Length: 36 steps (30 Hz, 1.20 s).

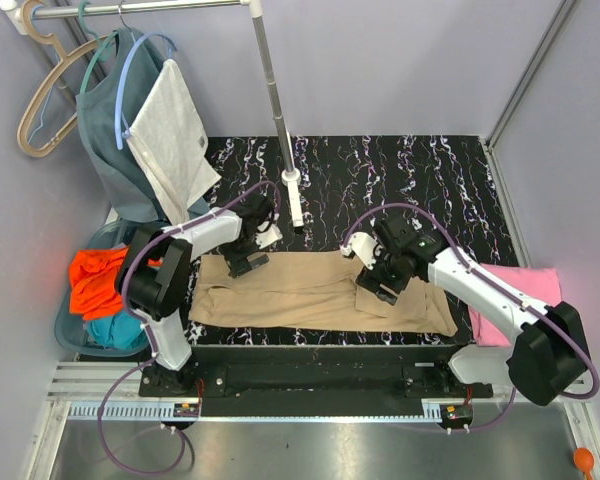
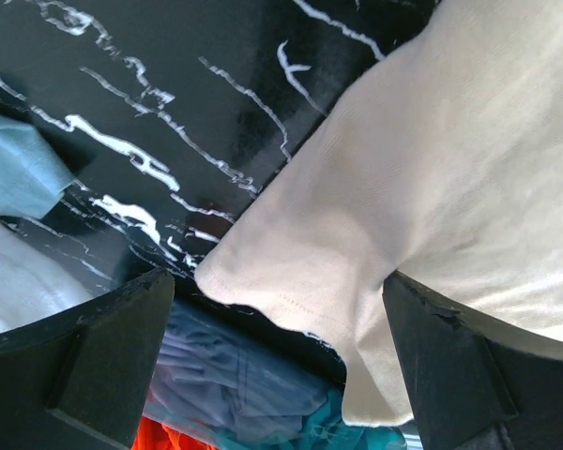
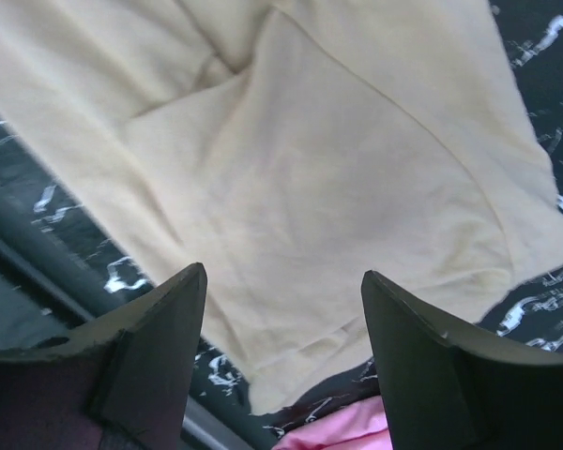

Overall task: Fold and stack the t-shirts
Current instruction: Fold the tshirt

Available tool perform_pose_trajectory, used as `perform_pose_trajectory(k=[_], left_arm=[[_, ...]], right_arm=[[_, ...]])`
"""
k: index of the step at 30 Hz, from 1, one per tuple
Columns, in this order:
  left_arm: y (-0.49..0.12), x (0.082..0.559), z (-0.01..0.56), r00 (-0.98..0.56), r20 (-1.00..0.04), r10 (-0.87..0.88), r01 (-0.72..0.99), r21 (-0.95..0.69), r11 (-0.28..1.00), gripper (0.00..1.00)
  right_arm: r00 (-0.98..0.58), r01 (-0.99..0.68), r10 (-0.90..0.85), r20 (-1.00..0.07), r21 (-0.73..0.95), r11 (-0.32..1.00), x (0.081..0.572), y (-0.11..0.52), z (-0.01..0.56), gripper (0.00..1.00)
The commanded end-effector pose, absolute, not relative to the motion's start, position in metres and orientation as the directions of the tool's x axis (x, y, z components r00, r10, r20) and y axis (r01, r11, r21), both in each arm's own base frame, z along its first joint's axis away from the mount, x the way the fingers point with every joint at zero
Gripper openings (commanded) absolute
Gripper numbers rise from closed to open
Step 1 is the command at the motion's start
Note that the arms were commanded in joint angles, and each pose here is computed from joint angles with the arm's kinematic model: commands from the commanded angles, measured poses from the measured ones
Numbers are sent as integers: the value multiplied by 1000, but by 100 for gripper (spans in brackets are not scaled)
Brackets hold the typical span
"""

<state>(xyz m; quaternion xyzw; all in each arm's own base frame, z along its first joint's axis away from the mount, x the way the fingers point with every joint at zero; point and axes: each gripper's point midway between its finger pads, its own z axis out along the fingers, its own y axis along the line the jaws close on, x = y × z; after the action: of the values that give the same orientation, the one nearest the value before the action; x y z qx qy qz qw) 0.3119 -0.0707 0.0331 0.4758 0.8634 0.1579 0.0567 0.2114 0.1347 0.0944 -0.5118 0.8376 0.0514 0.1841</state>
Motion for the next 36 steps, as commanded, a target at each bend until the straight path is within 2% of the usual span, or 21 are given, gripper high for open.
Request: perform_pose_trajectory(k=[1,8,19,28,36], left_arm=[[-74,325,75,-543,-59,838,755,402,518,99],[-66,304,84,-535,-62,843,759,403,512,99],[-91,286,74,-456,-140,879,820,318,476,99],[-115,281,65,-396,-137,908,862,285,419,99],[-118,288,44,-367,-92,926,877,297,377,99]], right_arm=[[-420,-801,-832,-362,-282,527,245,121,88,76],[-424,-767,-836,-350,-353,536,264,117,79,76],[-435,-770,-852,-293,-370,520,263,108,49,76],[-442,-775,-858,-260,-372,511,262,101,38,76],[-444,-777,-860,-252,-369,510,261,100,34,75]])
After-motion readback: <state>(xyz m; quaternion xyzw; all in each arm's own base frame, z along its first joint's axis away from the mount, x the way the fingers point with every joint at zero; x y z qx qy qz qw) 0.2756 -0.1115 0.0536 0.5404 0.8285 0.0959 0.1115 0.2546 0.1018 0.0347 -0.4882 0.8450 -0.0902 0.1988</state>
